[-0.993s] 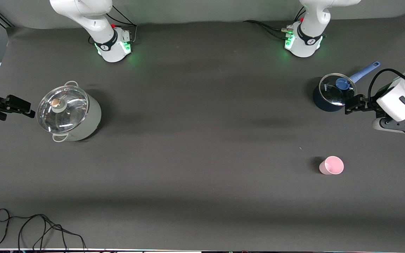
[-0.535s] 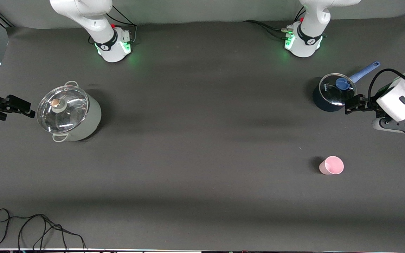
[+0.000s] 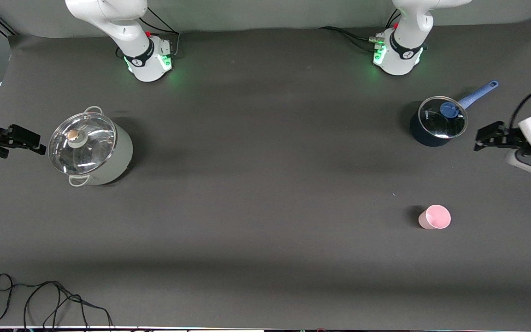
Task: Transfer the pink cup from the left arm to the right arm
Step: 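Move the left gripper down beside the pink cup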
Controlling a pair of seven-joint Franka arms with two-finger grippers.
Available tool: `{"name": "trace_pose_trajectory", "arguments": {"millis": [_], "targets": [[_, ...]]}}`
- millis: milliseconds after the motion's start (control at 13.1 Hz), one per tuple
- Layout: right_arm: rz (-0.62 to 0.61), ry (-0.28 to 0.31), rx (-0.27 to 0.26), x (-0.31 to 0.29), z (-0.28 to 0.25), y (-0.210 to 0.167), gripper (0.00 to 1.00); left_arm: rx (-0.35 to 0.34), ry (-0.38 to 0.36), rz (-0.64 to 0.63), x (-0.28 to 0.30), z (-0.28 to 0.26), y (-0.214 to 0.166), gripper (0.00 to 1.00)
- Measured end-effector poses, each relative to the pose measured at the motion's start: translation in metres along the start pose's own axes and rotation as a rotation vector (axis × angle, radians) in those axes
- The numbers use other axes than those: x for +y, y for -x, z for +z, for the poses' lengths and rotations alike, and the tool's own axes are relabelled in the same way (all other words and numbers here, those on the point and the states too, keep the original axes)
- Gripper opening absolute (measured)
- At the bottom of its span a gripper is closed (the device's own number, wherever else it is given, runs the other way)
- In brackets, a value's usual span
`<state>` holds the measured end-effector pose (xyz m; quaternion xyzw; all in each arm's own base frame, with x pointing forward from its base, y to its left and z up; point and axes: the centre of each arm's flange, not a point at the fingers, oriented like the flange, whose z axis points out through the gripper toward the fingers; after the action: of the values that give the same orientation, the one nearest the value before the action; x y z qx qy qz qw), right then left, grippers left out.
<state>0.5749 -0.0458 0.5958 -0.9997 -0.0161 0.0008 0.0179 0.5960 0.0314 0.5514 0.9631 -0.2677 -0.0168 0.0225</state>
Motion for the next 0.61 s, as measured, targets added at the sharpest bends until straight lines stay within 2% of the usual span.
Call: {"name": "trace_pose_trajectory", "arguments": {"millis": [305,611], "targets": [[0.000,0.000,0.000,0.000,0.000,0.000,1.00,0.090,0.092,0.217,-0.052,0.027,0.015,1.00],[0.000,0.000,0.000,0.000,0.000,0.000,1.00,0.248,0.222,0.401,-0.120,0.076,0.038,0.99]]}}
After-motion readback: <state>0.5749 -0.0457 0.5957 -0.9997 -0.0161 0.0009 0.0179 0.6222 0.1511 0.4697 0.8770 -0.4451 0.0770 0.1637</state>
